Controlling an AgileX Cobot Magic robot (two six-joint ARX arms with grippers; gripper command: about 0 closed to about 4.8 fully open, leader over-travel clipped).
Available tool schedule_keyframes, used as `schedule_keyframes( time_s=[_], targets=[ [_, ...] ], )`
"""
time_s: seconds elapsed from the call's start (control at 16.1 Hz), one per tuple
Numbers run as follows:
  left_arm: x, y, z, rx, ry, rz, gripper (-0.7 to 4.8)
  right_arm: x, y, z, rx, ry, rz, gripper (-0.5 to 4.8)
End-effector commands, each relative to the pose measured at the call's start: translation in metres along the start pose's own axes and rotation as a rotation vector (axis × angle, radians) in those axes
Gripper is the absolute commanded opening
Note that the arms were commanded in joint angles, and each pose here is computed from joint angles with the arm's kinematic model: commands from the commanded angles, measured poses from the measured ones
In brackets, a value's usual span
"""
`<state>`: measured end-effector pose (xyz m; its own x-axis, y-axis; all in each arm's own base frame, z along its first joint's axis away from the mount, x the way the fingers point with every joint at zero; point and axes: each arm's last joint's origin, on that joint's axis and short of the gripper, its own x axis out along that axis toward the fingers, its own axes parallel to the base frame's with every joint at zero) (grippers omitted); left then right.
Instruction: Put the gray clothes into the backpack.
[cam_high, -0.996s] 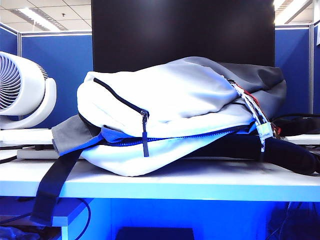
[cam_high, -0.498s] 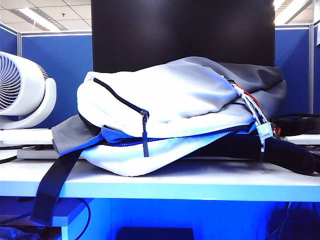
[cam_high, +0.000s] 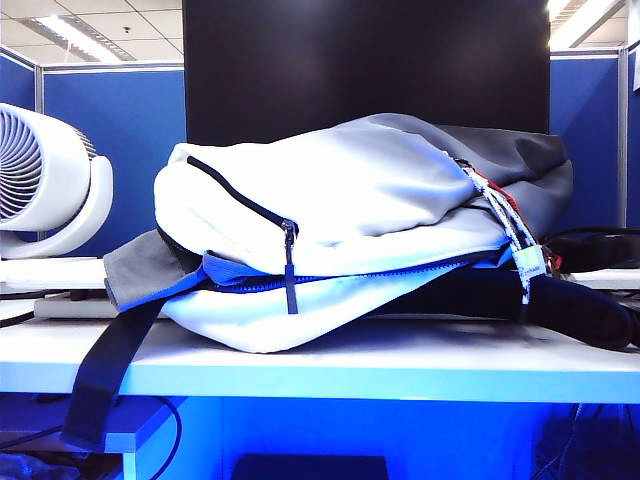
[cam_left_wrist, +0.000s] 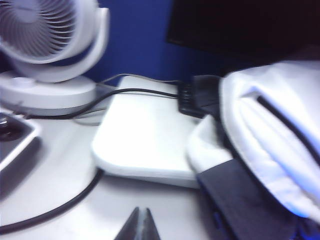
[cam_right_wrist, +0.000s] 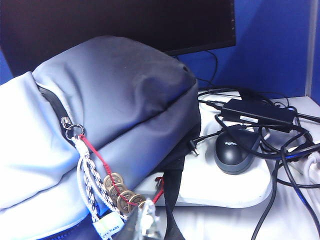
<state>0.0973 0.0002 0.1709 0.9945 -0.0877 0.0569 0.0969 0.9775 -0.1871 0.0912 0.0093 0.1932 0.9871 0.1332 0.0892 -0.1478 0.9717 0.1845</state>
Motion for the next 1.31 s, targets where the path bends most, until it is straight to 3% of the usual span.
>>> schedule_keyframes(
  time_s=[0.06, 1.31],
  targets=[
    [-0.0002, 0.0013, 0.0011, 0.005, -0.017, 0.046, -0.04, -0.0002, 0.0005, 0.0022, 0.0, -0.015, 0.003, -0.05],
    [-0.0002, 0.0017, 0.0011, 0.005, -0.019, 0.06, -0.04, -0.0002, -0.0003, -0.0011, -0.027, 0.018, -0.009, -0.05]
  ],
)
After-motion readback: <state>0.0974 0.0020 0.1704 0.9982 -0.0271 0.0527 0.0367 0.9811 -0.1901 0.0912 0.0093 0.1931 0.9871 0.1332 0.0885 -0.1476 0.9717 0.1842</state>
